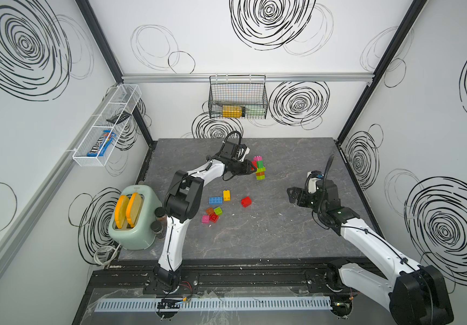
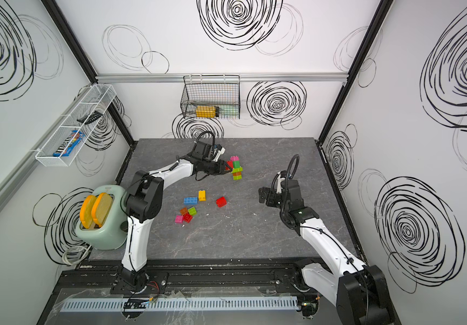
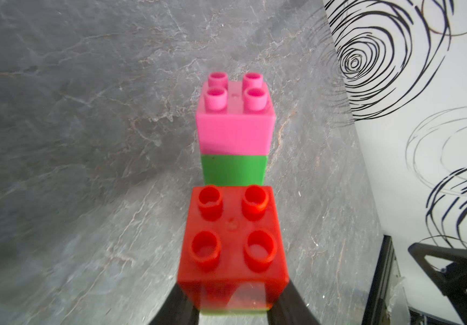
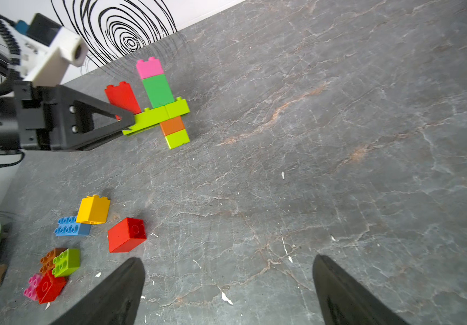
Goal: Assemble the number 4 with lego
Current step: Pick up the lego brick from the center of the board, then place the lego brick at the center of the board.
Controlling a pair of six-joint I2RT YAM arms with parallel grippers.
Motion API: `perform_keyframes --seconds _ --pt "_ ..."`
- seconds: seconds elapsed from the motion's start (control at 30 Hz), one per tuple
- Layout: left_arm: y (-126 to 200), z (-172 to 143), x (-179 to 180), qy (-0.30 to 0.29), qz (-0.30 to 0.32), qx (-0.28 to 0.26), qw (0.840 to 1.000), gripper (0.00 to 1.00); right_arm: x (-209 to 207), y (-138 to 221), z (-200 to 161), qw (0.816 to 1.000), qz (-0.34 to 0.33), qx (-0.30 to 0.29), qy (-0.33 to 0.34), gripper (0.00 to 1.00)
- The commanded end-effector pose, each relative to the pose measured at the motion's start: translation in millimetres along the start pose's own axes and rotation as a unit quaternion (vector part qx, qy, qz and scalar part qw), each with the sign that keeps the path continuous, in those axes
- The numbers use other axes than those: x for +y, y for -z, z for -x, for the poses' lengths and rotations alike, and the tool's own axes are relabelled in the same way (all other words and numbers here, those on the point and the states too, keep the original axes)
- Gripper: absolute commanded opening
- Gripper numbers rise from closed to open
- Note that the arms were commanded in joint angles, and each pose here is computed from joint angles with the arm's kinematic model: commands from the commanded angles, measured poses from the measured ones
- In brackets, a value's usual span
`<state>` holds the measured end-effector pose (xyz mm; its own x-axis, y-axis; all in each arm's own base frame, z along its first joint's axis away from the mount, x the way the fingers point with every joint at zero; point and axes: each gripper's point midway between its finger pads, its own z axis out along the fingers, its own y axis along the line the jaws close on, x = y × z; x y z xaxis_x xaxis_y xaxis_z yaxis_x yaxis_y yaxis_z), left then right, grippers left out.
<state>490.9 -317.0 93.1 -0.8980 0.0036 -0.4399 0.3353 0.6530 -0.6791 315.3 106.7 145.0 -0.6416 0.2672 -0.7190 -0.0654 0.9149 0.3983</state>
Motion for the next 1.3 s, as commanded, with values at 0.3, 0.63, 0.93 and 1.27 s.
perform_keyframes --seconds 0.3,0.63,0.93,1.27 --pt "-30.7 17.0 -12.7 0.140 -0.196 0.030 0.970 0.23 2.1 9.8 2.2 1.000 0.011 -0.014 -0.002 0.97" --pt "-36.6 24.8 -8.5 0.182 -0.236 0.007 0.955 0.57 -3.2 14.3 0.8 1.000 0.000 -0.015 0.001 0.97" --pt "-40.4 33.5 9.1 0.178 -0.177 -0.022 0.968 0.63 -5.1 17.8 0.9 1.000 -0.003 -0.019 0.001 0.97" --pt "-55.0 35.4 32.4 0.152 -0.079 -0.029 0.985 0.64 -8.6 19.5 -2.0 1.000 -0.007 -0.020 0.001 0.97"
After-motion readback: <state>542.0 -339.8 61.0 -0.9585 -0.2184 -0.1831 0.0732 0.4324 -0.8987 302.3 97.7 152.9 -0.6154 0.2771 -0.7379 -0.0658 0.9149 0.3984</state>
